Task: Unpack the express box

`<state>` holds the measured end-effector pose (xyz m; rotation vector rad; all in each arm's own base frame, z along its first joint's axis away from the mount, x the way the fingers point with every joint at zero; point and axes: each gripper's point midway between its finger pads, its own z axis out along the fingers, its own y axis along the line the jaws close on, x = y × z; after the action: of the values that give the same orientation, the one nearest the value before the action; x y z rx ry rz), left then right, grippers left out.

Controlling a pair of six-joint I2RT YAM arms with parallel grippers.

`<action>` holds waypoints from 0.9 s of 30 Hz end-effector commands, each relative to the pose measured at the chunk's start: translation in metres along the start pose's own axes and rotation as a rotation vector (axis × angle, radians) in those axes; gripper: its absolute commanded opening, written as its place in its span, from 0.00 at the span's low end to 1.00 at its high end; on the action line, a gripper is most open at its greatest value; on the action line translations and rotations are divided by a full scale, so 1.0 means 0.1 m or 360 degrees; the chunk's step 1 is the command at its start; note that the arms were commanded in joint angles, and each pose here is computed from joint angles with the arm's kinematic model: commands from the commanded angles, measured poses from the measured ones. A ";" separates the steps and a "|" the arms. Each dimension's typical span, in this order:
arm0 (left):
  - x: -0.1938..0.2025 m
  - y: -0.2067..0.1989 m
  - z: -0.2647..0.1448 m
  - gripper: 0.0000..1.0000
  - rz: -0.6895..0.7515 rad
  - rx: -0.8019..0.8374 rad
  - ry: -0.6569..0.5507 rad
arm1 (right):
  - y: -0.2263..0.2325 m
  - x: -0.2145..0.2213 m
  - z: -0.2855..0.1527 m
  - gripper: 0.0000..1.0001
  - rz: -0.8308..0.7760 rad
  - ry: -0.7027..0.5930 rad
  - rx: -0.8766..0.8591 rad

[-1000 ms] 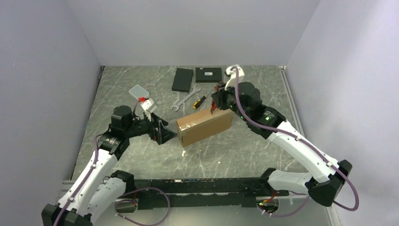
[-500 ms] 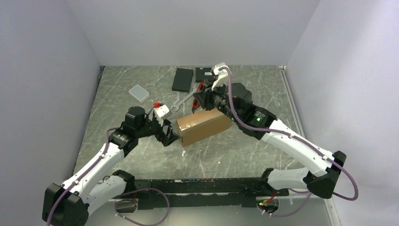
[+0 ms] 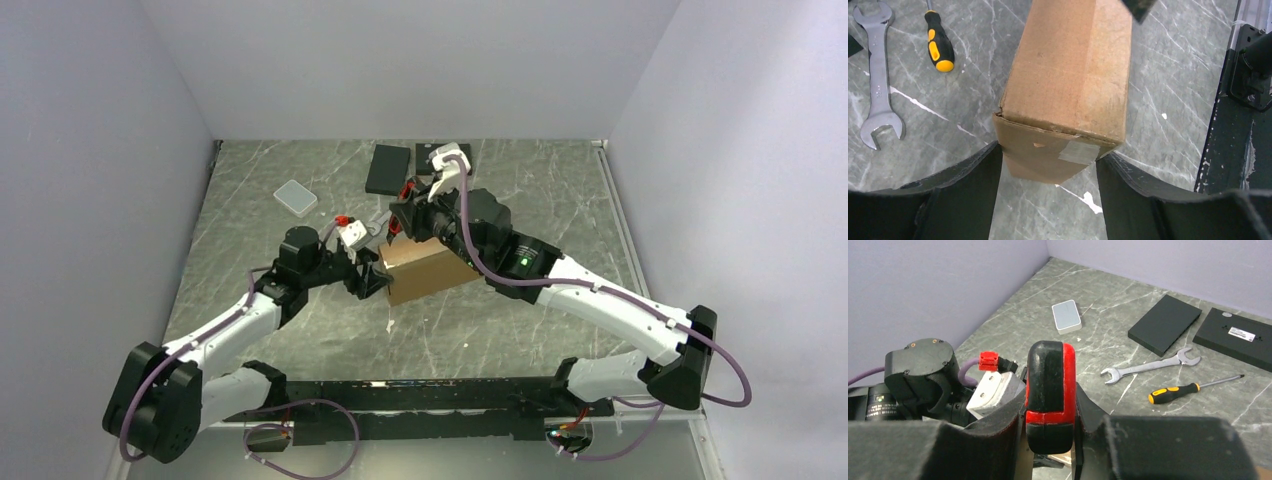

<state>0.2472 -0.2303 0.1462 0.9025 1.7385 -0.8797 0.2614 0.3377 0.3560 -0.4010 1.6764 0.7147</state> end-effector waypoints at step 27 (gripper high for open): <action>-0.37 -0.01 0.36 0.30 0.0109 -0.0039 -0.0273 | -0.13 0.03 0.21 0.00 -0.0187 -0.0156 0.0478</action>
<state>0.2651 -0.2669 0.1483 0.8437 1.6427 -0.8966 0.2812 0.3414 0.3122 -0.3361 1.7021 0.3333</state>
